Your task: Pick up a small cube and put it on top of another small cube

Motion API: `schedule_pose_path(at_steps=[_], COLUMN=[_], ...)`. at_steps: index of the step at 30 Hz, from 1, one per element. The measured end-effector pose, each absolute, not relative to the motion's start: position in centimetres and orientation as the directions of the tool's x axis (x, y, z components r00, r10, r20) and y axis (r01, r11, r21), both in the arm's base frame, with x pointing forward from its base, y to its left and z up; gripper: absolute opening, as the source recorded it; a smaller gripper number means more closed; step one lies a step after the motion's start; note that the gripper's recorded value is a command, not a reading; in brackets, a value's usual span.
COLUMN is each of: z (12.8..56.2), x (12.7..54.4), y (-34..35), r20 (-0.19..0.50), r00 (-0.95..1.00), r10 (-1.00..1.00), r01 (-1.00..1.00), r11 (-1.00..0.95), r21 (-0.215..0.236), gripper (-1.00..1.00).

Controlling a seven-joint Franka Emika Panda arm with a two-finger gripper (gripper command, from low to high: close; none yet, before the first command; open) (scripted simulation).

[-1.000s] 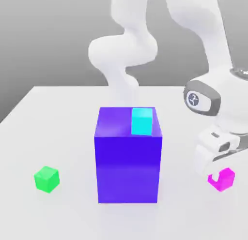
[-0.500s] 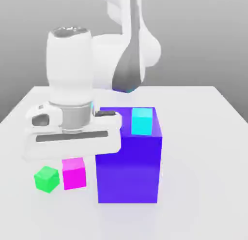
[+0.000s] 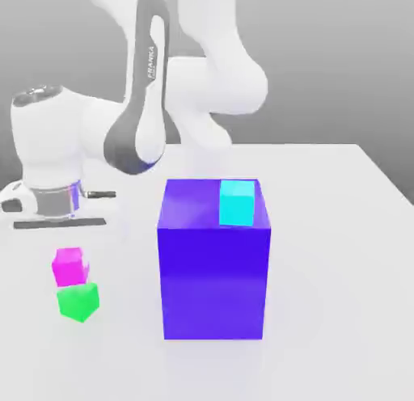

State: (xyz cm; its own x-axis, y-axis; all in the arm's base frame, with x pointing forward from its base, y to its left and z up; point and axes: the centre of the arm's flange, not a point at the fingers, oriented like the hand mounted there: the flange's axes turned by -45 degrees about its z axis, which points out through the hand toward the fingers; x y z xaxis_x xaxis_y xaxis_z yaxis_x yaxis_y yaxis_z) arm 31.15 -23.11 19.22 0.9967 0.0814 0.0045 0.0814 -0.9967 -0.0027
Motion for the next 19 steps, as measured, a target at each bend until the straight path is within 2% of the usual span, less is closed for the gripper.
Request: schedule_pose_path(at_steps=[1,2,9,19], z=[18.5,18.0,17.9,23.6], x=[31.0,30.9,30.9,31.0], y=[-23.1,-23.1,-23.1,-23.2], r20=[0.003,0.001,0.002,0.004], r00=[0.997,0.997,0.997,0.997], r10=[0.08,0.078,0.078,0.078], r01=[0.08,0.078,0.078,0.078], r11=[-0.997,-0.997,-0.997,-0.997], r21=[-0.002,-0.002,-0.001,-0.002], gripper=[-1.0,1.0,1.0,1.0])
